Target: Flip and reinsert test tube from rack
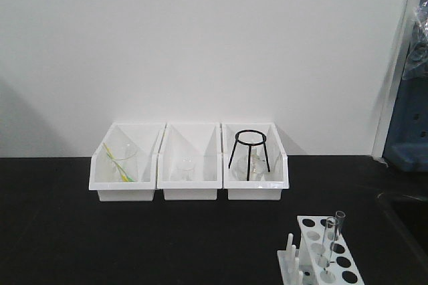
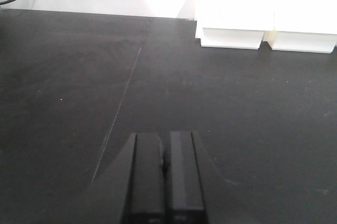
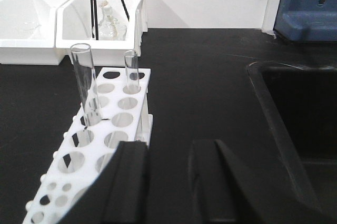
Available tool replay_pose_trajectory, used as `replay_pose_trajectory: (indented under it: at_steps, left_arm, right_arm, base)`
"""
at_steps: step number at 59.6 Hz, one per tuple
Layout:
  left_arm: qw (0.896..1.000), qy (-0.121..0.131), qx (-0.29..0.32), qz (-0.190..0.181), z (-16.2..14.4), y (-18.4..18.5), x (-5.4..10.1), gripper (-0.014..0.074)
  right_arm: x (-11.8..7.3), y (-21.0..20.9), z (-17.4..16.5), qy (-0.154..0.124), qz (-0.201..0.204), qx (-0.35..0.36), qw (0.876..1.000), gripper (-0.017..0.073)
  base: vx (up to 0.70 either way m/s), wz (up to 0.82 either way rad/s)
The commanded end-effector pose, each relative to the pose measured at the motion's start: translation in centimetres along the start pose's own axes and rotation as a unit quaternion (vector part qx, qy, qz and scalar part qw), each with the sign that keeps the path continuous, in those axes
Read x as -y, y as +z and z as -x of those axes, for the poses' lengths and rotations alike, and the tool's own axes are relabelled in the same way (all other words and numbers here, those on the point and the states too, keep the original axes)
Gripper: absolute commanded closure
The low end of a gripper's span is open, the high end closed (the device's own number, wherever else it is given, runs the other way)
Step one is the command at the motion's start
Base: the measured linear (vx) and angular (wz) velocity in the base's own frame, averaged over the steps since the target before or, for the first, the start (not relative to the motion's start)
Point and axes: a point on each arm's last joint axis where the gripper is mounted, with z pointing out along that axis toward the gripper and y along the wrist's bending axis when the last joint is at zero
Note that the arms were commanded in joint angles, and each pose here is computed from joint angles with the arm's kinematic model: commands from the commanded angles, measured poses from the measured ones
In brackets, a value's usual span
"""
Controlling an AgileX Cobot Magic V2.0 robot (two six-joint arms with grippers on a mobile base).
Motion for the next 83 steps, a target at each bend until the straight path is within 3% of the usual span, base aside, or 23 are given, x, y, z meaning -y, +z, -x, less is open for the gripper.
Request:
replay_pose_trajectory:
  at_steps: [1,4,9,14,20,35,45,70,83]
  left_arm:
    - [0.999,-0.001,0.048,-0.012,0.8,-0.1,0.2,0.0600]
    - [0.999,-0.001,0.048,-0.012,0.8,-0.1,0.2,0.0600]
    - [0.999,-0.001,0.048,-0.012,0.8,-0.1,0.2,0.0600]
    - [0.999,-0.001,0.048,-0.012,0.8,-0.1,0.2,0.0600]
    - [0.999,-0.001,0.048,-0.012,0.8,-0.1,0.2,0.0600]
    - [0.999,-0.001,0.048,-0.012,0.8,-0.1,0.2,0.0600]
    - [0.999,-0.001,0.048,-0.012,0.8,-0.1,0.2,0.0600]
    - [0.999,-0.001,0.048,-0.012,0.8,-0.1,0.2,0.0600]
    - [0.999,-0.001,0.048,-0.012,0.8,-0.1,0.2,0.0600]
  right_arm:
    - [-0.1,0.8,2.3,0.000,0.004,0.081,0.997,0.0168]
    - [-0.3,1.2,2.4,-0.015,0.014,0.101,0.995,0.0148]
    - [-1.3,2.0,2.8,-0.069,0.054,0.140,0.986,0.0134]
    - [-2.4,2.9,2.7,-0.090,0.101,0.166,0.977,0.0133]
    - [-2.9,4.6,1.9,-0.064,0.134,0.169,0.974,0.0133]
    - [-3.2,8.3,-0.3,-0.033,0.153,0.141,0.977,0.0080]
    - [-3.3,10.6,0.2,-0.033,0.155,0.143,0.977,0.0041]
    - [-3.9,15.1,1.0,-0.044,0.176,0.144,0.973,0.0045]
    - [-3.9,16.6,1.0,-0.033,0.178,0.141,0.973,0.0097]
  base:
    - [0.00,0.00]
    - [0.00,0.00]
    - [0.00,0.00]
    - [0.00,0.00]
    - [0.00,0.00]
    - [0.00,0.00]
    - [0.00,0.00]
    - [0.00,0.00]
    - [0.00,0.00]
